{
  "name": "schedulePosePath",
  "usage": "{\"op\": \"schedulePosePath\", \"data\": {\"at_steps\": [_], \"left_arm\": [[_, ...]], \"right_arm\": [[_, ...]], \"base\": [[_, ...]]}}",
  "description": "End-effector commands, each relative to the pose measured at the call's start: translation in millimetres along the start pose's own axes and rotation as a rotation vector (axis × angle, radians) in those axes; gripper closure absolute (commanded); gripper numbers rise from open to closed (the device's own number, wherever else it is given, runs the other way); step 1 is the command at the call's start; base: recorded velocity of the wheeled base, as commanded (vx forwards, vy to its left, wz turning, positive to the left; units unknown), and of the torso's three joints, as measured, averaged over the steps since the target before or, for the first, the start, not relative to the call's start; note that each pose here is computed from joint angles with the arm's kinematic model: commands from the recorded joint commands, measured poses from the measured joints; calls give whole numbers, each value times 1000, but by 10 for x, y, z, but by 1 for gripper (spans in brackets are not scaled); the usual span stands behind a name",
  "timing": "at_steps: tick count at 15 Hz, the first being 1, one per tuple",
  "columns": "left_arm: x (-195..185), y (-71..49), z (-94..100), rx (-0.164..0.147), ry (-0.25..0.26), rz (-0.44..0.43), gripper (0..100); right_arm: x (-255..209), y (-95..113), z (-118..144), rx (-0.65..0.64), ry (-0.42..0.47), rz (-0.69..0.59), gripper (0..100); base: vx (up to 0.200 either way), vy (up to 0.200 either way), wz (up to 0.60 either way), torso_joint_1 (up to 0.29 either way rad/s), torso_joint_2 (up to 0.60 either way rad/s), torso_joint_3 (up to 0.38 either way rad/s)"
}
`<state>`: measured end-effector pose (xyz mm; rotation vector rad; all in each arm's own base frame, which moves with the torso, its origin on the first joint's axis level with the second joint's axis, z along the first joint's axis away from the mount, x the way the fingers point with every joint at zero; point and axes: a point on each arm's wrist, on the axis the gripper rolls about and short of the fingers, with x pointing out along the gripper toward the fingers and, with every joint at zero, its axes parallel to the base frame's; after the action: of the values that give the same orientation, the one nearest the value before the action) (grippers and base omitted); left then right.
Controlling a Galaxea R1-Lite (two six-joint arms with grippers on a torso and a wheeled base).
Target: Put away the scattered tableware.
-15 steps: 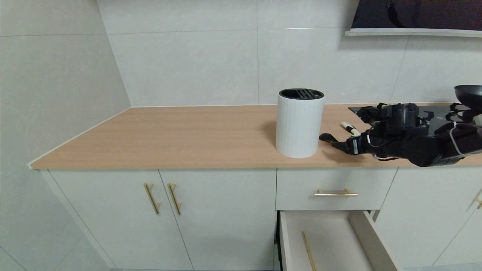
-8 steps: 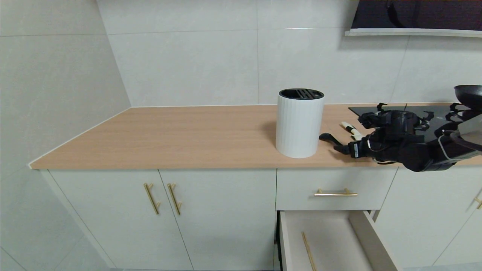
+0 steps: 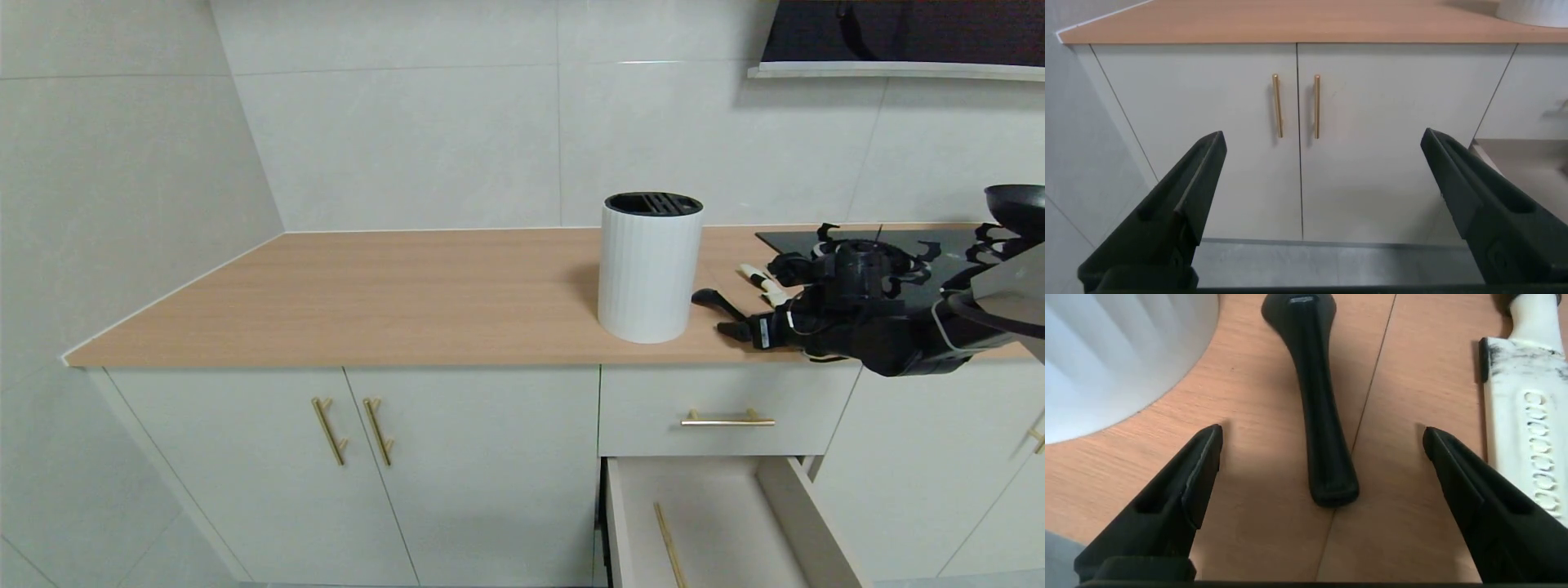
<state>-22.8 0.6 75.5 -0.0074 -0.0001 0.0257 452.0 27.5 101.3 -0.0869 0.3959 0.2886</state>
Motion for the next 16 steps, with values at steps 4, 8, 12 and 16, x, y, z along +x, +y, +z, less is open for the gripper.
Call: {"op": "schedulePosePath", "data": {"at_steps": [4,8,12,16], "left_arm": [[0,0,0,0,0,0,0],[0,0,0,0,0,0,0],[0,0,0,0,0,0,0],[0,0,0,0,0,0,0]], "right_arm": [[49,-5,-35,1,7,-3,100],[66,-6,-54,2,12,-2,100],[49,-5,-32,3,7,-3,100],[-7,8,18,11,15,0,100]], "base": [[0,0,0,0,0,0],[0,0,0,0,0,0],[0,0,0,0,0,0],[0,0,0,0,0,0]]}}
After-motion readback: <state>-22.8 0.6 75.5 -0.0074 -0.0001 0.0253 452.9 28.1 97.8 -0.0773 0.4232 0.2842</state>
